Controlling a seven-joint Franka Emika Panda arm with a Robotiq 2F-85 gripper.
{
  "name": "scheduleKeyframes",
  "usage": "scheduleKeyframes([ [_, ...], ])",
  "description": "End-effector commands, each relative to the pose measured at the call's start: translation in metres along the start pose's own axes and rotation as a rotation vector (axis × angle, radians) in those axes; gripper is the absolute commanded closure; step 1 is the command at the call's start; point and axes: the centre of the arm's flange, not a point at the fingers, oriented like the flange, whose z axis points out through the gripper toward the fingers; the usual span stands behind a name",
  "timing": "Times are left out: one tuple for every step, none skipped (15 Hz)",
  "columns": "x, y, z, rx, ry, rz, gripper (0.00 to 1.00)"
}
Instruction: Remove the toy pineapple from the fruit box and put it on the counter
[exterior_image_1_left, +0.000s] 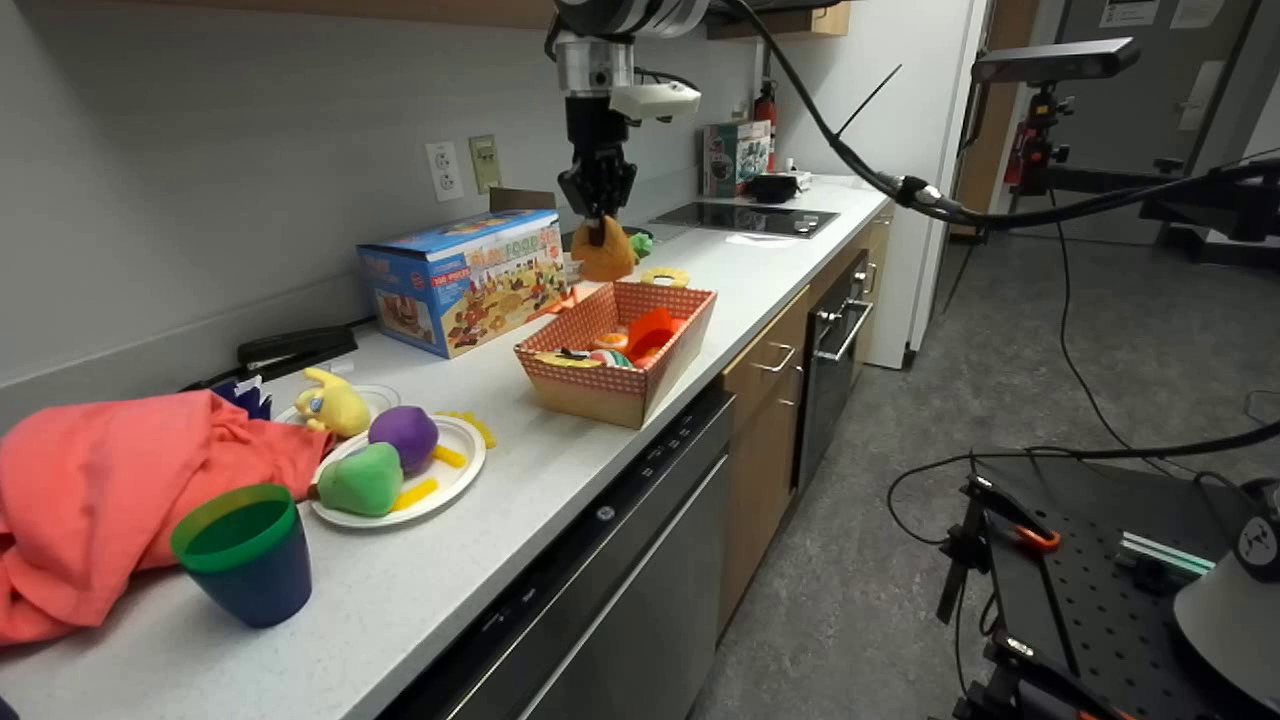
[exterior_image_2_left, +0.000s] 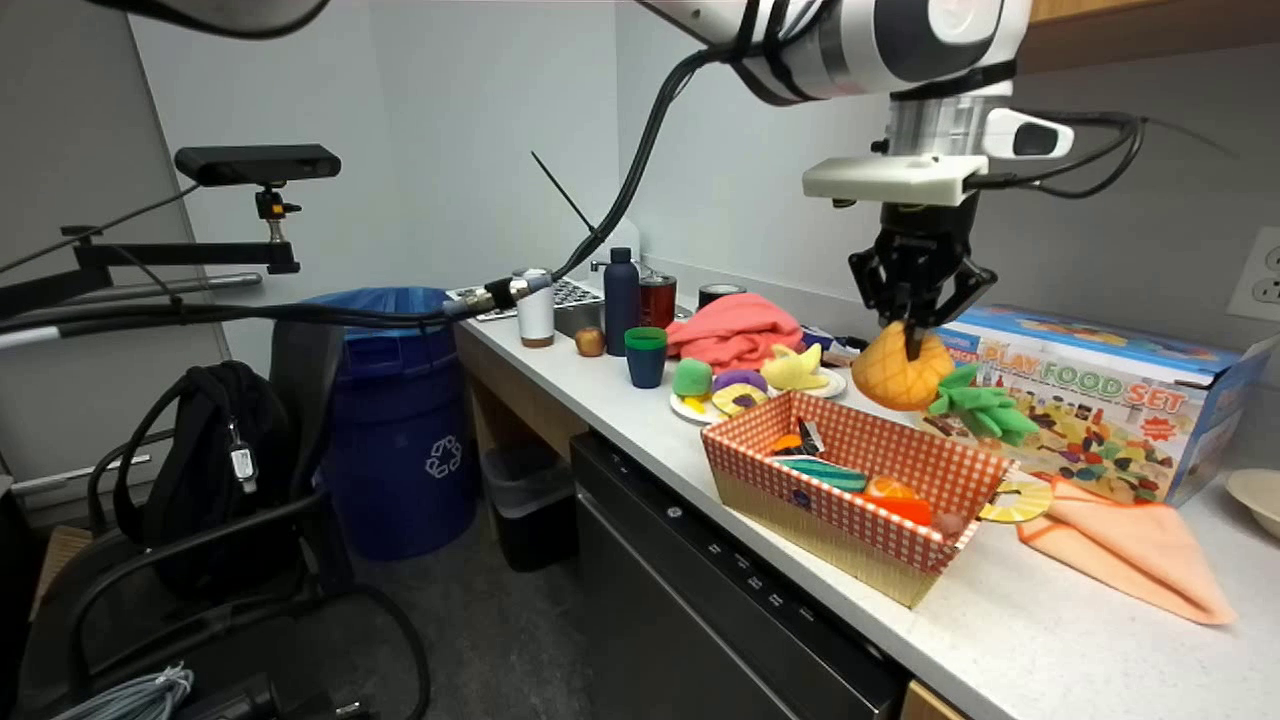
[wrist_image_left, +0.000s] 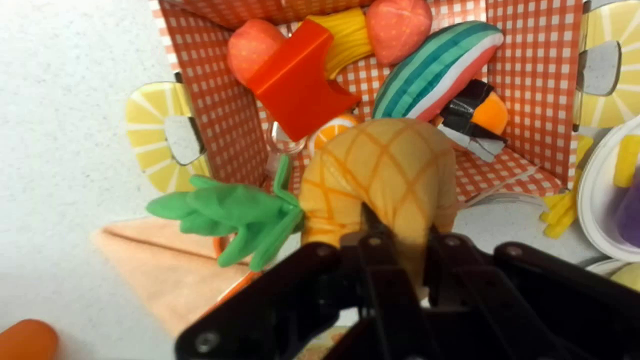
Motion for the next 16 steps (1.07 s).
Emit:
scheduleKeyframes([
  [0.008,0.034,-0.039,-0.007,0.03,0.057,0.96],
  [0.011,0.047,-0.045,-0.008,0.036,0.082,0.96],
  [0.014,0.064,-0.051,-0.009,0.038,0.107,0.96],
  [0.016,0.079,-0.054,-0.011,0.038,0.133,0.96],
  [0.018,0.097,-0.057,-0.012,0.04,0.164,0.96],
  [0.018,0.113,-0.059,-0.014,0.04,0.195,0.96],
  [0.02,0.132,-0.059,-0.014,0.039,0.234,0.96],
  [0.021,0.146,-0.055,-0.014,0.038,0.272,0.96],
  [0.022,0.164,-0.051,-0.008,0.031,0.318,0.96],
  [0.023,0.178,-0.047,-0.004,0.024,0.357,0.96],
  [0.025,0.187,-0.035,-0.003,0.016,0.397,0.96],
  [0.025,0.195,-0.025,-0.001,0.015,0.437,0.96],
  [0.027,0.204,-0.012,0.002,0.009,0.474,0.96],
  [0.03,0.21,0.0,0.014,-0.001,0.504,0.96],
  [0.032,0.214,0.012,0.023,-0.01,0.536,0.96],
  [0.036,0.217,0.025,0.028,-0.017,0.568,0.96],
])
